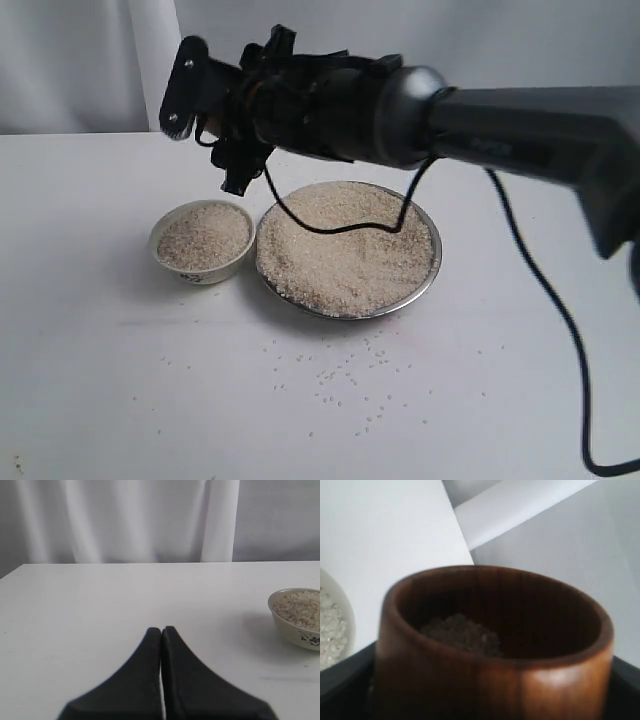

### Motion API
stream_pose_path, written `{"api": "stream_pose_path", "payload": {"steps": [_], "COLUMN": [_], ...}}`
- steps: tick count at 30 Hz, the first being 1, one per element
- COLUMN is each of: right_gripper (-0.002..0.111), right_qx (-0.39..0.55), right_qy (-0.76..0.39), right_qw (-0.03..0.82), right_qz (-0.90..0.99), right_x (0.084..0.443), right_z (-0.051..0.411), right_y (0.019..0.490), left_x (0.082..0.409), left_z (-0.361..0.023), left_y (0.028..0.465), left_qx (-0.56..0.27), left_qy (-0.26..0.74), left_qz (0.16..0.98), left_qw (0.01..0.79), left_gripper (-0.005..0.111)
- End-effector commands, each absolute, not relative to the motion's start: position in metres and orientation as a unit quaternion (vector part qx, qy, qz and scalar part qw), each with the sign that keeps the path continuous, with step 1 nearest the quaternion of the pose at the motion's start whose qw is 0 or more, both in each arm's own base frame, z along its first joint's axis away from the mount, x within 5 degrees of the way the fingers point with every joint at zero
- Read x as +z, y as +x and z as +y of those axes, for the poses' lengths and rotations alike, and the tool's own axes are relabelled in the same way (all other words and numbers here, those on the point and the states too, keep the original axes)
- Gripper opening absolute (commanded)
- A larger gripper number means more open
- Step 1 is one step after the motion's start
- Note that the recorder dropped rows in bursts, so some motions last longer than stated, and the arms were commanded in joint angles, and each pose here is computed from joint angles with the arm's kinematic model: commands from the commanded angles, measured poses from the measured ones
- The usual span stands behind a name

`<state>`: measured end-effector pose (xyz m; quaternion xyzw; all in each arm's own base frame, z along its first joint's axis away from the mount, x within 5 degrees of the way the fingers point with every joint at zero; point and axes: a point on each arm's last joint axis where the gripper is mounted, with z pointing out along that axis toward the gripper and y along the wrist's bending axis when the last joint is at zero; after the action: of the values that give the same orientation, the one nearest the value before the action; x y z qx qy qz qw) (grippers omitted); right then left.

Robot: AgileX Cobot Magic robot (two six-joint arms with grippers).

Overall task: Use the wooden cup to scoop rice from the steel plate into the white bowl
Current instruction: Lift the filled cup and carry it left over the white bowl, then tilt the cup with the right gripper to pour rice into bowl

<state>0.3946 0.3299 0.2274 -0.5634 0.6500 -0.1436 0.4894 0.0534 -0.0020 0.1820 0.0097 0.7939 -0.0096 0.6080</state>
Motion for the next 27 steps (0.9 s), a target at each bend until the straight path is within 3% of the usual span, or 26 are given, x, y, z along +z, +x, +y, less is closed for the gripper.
{"api": "stream_pose_path", "payload": {"steps": [1,13,22,27], "right_gripper": [0.000,0.000,0.000,0.000], "right_qx": [-0.193,-0.248,-0.366,-0.363], "right_qy": [-0.598,-0.682,-0.735,-0.739], "right_qw": [0.441,0.385,0.291,0.304], "right_qz": [0.641,0.570,0.490,0.479], "right_x": [0.207,0.183,0.155,0.155], "right_z": [0.344,0.376,0.377,0.382], "right_y": [0.402,0.396,0.391,0.389], "left_x": [0.182,0.182,0.182,0.182], "left_z": [-0.002,-0.002,-0.002,-0.002], "left_y": [0.053,0.053,0.053,0.053], "left_qx": [-0.011,-0.011,-0.011,-0.011], "left_qy": [0.009,0.009,0.009,0.009], "left_qz": [0.792,0.792,0.792,0.792], "left_qw": [0.611,0.611,0.611,0.611], "left_gripper": [0.000,0.000,0.000,0.000]}}
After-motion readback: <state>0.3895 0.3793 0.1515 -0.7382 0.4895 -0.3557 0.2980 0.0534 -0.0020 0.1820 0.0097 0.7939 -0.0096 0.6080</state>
